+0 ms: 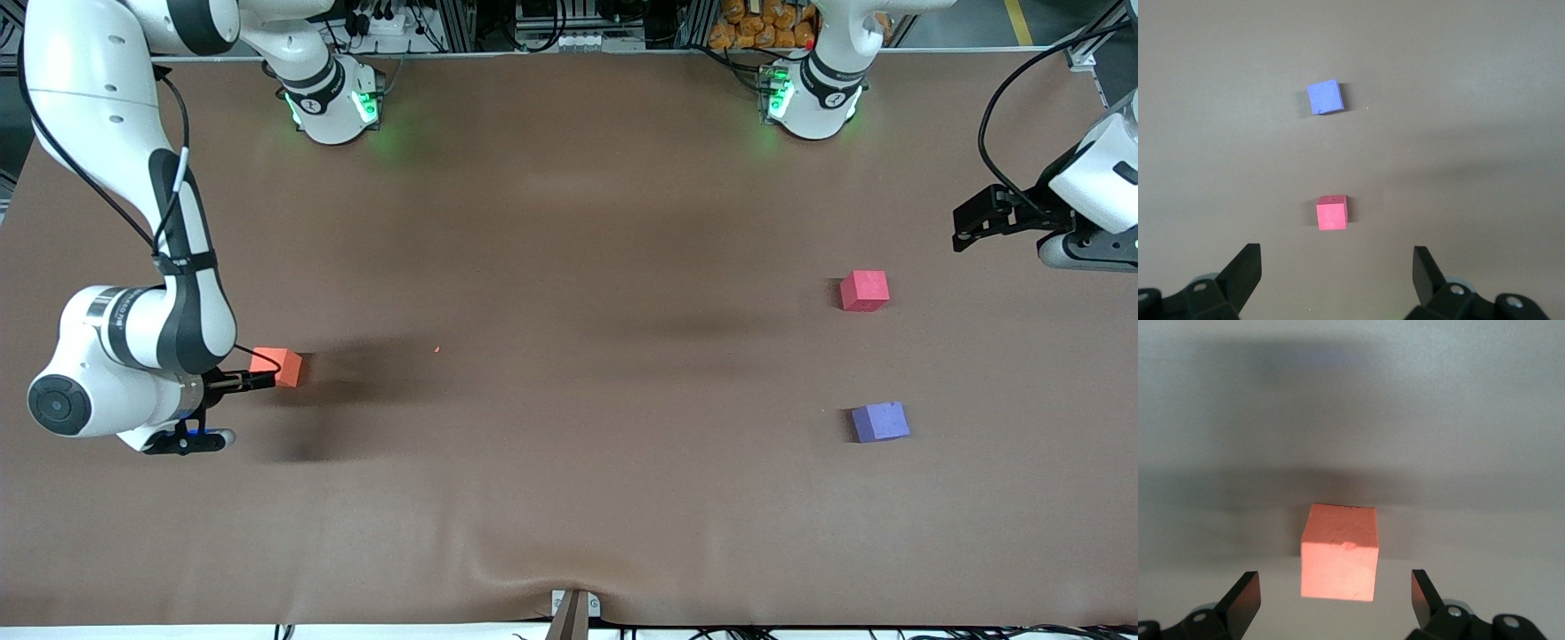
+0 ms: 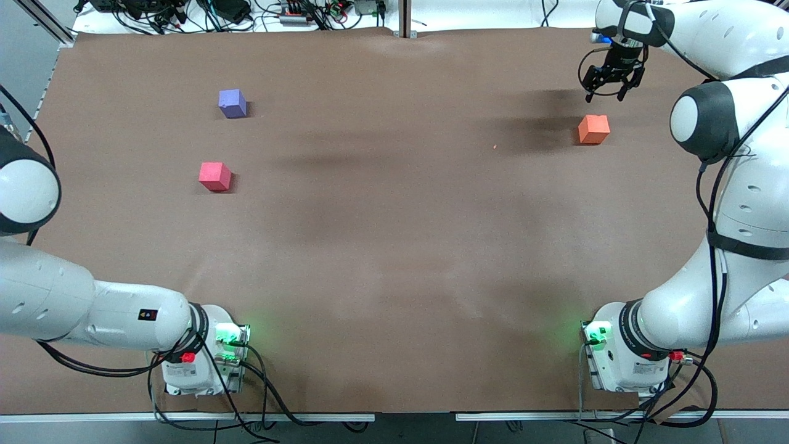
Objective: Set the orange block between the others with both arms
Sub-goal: 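Close the right gripper on the orange cube and lift it, then carry the orange cube toward the table middle and release it, then withdraw the right gripper while the left gripper reaches the orange cube, then lower the left gripper and grasp the orange cube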
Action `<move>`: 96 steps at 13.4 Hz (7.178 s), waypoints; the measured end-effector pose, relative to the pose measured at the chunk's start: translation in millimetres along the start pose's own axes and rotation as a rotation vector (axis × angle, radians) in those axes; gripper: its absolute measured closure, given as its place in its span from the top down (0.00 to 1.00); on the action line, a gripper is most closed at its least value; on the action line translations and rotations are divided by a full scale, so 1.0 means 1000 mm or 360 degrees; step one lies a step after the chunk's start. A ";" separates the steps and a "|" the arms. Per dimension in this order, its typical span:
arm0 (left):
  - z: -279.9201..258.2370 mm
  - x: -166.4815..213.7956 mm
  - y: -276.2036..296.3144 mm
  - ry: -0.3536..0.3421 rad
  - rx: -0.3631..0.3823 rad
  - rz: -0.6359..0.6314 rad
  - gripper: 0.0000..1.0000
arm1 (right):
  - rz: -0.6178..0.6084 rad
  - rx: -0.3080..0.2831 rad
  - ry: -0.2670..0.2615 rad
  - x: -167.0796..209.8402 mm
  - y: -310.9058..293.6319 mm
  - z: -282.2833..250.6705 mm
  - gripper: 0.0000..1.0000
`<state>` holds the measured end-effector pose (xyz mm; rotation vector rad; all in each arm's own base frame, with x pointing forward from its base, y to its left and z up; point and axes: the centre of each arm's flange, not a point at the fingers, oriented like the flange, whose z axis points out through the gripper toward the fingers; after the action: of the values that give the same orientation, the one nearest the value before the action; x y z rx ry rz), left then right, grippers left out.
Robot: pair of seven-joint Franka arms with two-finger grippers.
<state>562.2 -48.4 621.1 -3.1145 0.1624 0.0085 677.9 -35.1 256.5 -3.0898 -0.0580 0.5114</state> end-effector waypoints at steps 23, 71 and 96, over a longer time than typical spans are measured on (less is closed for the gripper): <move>0.001 0.000 -0.001 -0.0002 0.0000 -0.0004 1.00 | -0.0103 0.0084 -0.0044 0.013 -0.015 0.063 0.60; 0.191 0.069 0.172 -0.0384 -0.0301 -0.0167 1.00 | 0.0053 0.0215 0.0132 -0.099 -0.250 -0.177 1.00; 0.421 -0.015 0.522 0.0229 -0.0278 0.0094 1.00 | -0.0039 -0.0022 0.0129 -0.199 -0.017 -0.285 1.00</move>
<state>491.0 -556.5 188.3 -3.2829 0.2704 -0.2123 581.2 -26.6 590.0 -3.1151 -0.0992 0.3866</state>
